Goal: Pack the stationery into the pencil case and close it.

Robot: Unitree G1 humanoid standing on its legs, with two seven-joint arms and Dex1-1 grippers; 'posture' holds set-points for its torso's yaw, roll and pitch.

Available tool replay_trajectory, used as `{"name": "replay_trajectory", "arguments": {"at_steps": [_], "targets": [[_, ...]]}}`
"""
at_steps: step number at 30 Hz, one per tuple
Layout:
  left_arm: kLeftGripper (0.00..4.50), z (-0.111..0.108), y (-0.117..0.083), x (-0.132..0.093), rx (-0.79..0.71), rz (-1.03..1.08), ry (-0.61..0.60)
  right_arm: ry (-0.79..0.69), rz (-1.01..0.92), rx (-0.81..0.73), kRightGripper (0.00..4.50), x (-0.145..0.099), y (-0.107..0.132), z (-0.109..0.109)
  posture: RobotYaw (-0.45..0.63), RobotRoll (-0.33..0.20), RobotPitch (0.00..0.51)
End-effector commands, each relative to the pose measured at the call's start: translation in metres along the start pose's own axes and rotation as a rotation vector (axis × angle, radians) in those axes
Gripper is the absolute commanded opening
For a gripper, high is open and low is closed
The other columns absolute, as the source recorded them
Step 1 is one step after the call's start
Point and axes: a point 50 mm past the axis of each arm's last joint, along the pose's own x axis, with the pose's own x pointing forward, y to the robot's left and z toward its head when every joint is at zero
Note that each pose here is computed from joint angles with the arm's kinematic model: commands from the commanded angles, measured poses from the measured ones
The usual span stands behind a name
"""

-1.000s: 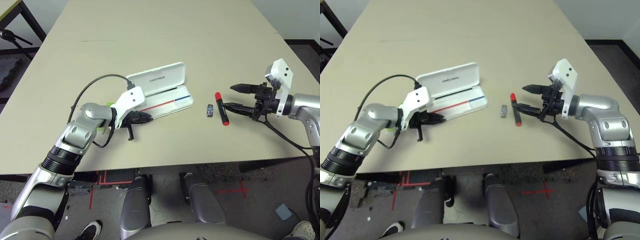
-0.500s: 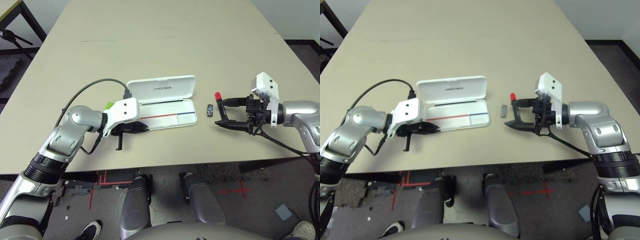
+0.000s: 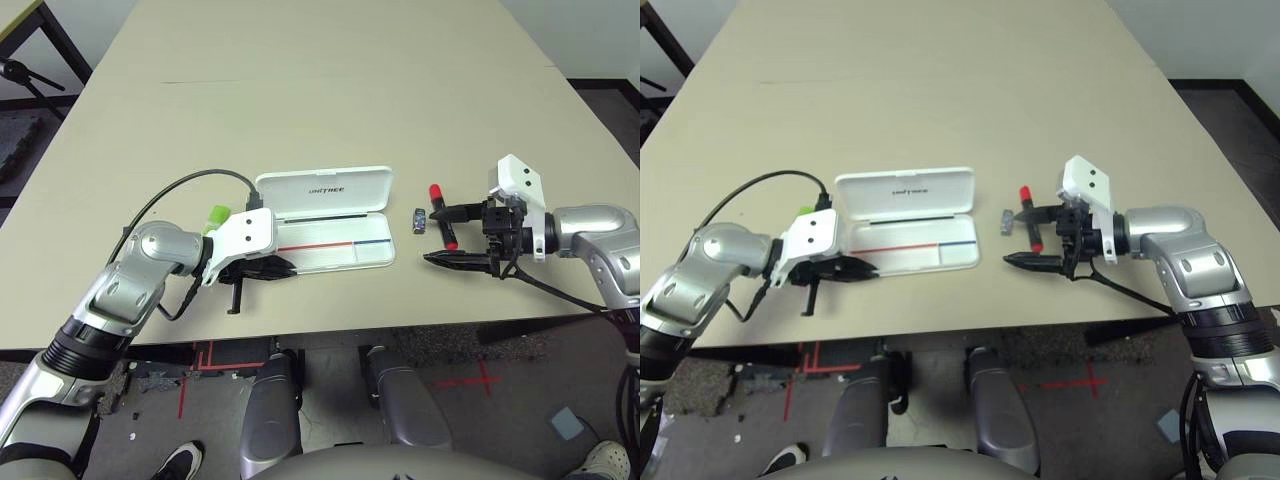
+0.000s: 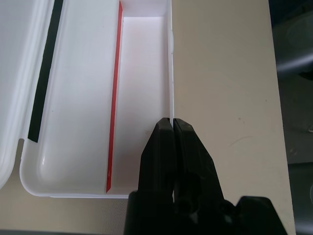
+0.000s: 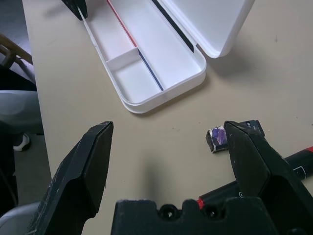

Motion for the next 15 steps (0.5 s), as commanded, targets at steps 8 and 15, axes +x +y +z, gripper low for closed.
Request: {"name": "replay_trajectory", "arguments": {"at_steps": [8, 15], "targets": [[0.53, -0.0021, -0.0039, -0.0008, -0.005, 0.005, 0.013, 0.003, -0.020, -0.017, 4.50, 0.0011, -0.0012, -0.0006, -0.13, 0.000, 0.194], [3.04, 0.0003, -0.0105, -0.0020, -0.027, -0.027, 0.006, 0.005, -0.024, -0.019, 4.50, 0.0007, -0.0020, -0.0018, -0.13, 0.000, 0.194]]}}
